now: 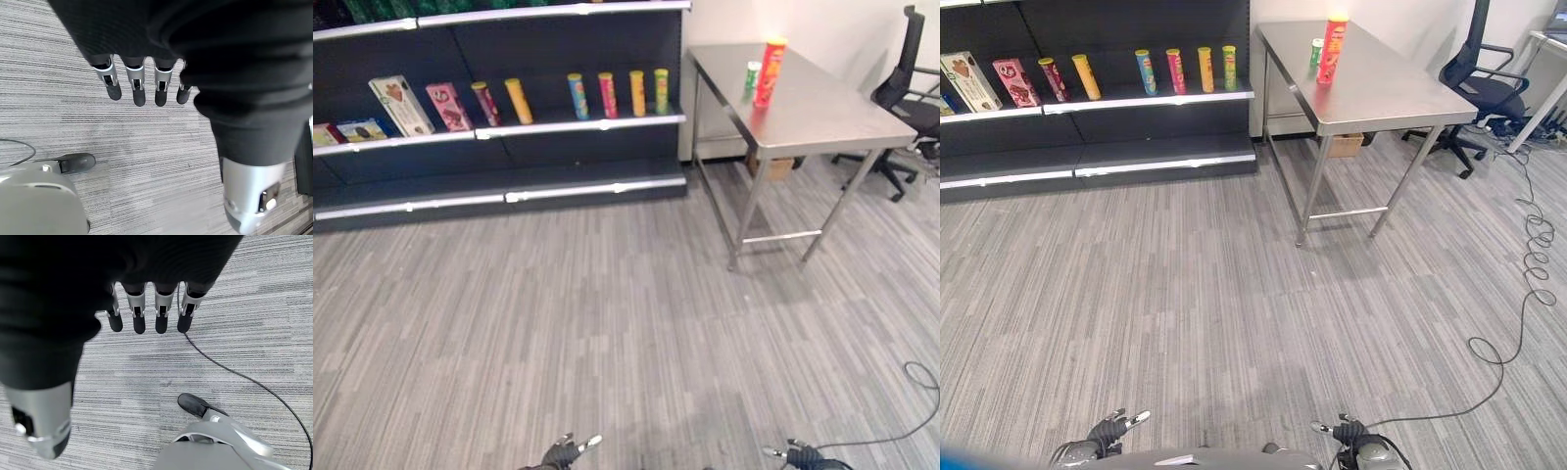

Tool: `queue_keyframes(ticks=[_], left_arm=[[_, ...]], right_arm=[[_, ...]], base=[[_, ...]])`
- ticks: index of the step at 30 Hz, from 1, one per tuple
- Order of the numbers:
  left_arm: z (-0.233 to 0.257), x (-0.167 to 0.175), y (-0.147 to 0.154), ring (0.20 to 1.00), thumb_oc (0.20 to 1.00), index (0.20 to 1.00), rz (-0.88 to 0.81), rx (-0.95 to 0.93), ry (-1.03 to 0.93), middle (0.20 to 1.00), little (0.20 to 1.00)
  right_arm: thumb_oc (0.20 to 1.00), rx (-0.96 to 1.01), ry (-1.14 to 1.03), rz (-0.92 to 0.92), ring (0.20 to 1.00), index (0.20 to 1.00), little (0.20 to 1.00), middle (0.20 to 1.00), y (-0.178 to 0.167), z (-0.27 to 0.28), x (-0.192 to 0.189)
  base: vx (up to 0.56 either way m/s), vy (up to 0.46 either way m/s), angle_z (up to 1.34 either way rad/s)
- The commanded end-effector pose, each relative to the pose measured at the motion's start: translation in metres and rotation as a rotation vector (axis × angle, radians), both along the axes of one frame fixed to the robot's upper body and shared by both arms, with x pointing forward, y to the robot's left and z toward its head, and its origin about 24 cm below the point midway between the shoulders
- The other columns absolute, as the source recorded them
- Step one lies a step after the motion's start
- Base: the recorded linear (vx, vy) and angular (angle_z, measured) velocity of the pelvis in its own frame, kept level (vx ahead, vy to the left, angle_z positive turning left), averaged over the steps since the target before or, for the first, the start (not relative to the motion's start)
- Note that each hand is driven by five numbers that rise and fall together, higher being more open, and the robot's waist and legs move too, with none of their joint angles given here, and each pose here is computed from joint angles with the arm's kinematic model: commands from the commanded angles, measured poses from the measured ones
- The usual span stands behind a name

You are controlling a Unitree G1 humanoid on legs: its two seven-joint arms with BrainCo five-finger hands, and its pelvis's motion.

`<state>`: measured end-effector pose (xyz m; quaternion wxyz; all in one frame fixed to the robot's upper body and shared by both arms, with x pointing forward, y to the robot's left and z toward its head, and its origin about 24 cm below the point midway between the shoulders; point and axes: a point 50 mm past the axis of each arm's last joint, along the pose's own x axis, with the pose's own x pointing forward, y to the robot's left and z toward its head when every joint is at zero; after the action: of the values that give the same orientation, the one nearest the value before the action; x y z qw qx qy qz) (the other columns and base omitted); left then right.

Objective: Put the goods on the table back onto the shelves and tidy them up.

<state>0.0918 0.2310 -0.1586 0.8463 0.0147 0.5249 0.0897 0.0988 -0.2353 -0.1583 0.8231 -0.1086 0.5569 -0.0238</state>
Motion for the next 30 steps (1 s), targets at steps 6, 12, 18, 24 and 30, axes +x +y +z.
queue_keyframes(ticks=[6,12,18,24,30], left_arm=[[0.004,0.017,0.005,1.000,1.000,1.000,-0.090,0.056,-0.004,1.000,1.000],[0.003,0.016,0.005,1.000,1.000,1.000,-0.182,0.084,0.021,1.000,1.000],[0.003,0.016,0.004,1.000,1.000,1.000,-0.185,0.083,0.022,1.000,1.000],[0.002,0.013,0.005,1.000,1.000,1.000,-0.168,0.092,0.029,1.000,1.000],[0.003,0.012,0.007,1.000,1.000,1.000,-0.154,0.097,0.026,1.000,1.000]], right_arm=[[1.000,-0.050,-0.043,0.039,1.000,1.000,1.000,1.000,-0.013,0.009,0.022],[1.000,-0.049,-0.059,0.070,1.000,1.000,1.000,1.000,-0.011,0.010,0.028],[1.000,-0.059,-0.064,0.117,1.000,1.000,1.000,1.000,-0.008,0.011,0.033],[1.000,-0.072,-0.052,0.146,1.000,1.000,1.000,1.000,-0.008,0.011,0.032],[1.000,-0.074,-0.048,0.144,1.000,1.000,1.000,1.000,-0.008,0.010,0.030]], base=[[0.00,0.000,0.00],[0.00,0.002,-0.01],[0.00,0.000,0.00],[0.01,0.047,0.01],[0.00,0.063,0.00]])
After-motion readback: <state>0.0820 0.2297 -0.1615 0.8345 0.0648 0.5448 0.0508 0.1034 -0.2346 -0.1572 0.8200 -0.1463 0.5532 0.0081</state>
